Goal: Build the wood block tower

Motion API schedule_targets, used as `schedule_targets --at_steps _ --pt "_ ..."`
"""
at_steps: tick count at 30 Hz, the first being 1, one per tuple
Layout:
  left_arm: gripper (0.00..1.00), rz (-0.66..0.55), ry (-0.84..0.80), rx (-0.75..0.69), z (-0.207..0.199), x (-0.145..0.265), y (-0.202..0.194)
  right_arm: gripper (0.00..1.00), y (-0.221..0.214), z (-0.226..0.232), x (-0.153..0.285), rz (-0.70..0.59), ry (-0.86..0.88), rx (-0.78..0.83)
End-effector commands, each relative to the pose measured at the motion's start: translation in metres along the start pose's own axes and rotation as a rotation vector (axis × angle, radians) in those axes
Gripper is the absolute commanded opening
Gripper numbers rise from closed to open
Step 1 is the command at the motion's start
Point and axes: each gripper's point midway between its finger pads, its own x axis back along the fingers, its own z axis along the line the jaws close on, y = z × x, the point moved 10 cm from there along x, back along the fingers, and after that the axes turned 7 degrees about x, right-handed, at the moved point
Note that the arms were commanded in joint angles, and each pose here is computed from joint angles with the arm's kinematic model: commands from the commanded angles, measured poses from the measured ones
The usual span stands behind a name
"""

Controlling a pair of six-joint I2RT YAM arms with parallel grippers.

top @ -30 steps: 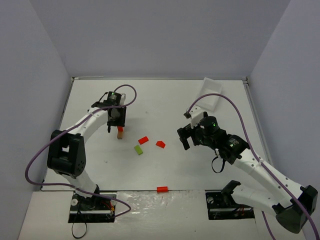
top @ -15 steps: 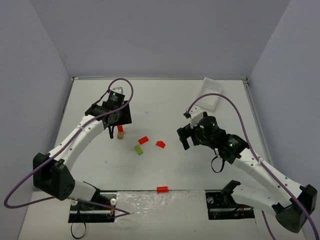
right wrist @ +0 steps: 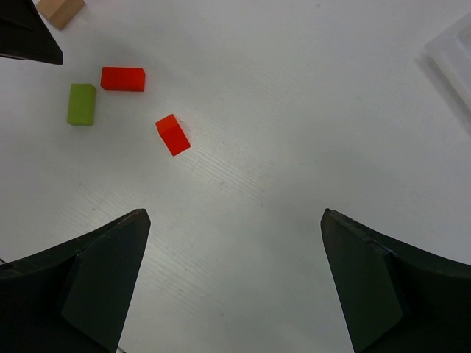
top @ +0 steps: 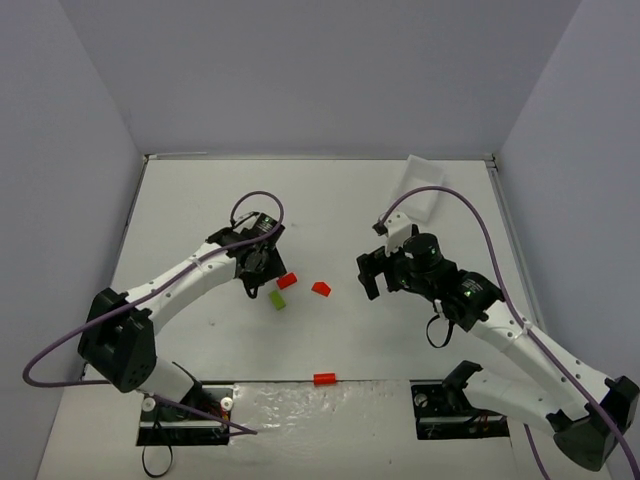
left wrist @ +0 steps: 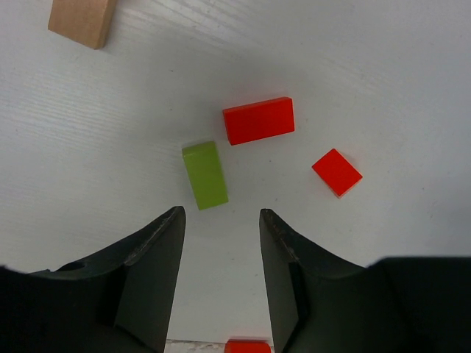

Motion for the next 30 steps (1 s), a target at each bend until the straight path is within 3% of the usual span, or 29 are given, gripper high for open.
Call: schedule_targets --at_steps 1,8,14,17,30 --pt "0.42 -0.063 -0.065 0.088 -0.003 0.024 0.008 1.0 0.007 0.006 -0.01 -0.017 0.064 -0.038" --pt "0.47 -0.154 -0.153 0.128 0.024 0.071 0.017 0.97 0.014 0.052 -0.05 0.071 0.13 0.016" --pt "0.56 -0.206 -0.174 0.158 0.059 0.1 0.019 0.94 0.016 0.091 -0.092 0.067 0.221 -0.055" --pt "0.61 -0.212 -0.189 0.188 0.075 0.115 0.023 0.89 0.015 0.107 -0.112 0.074 0.222 -0.047" --pt "0.63 -0.164 -0.193 0.197 0.091 0.138 0.029 0.61 -0.009 0.18 -0.177 0.088 0.218 0.034"
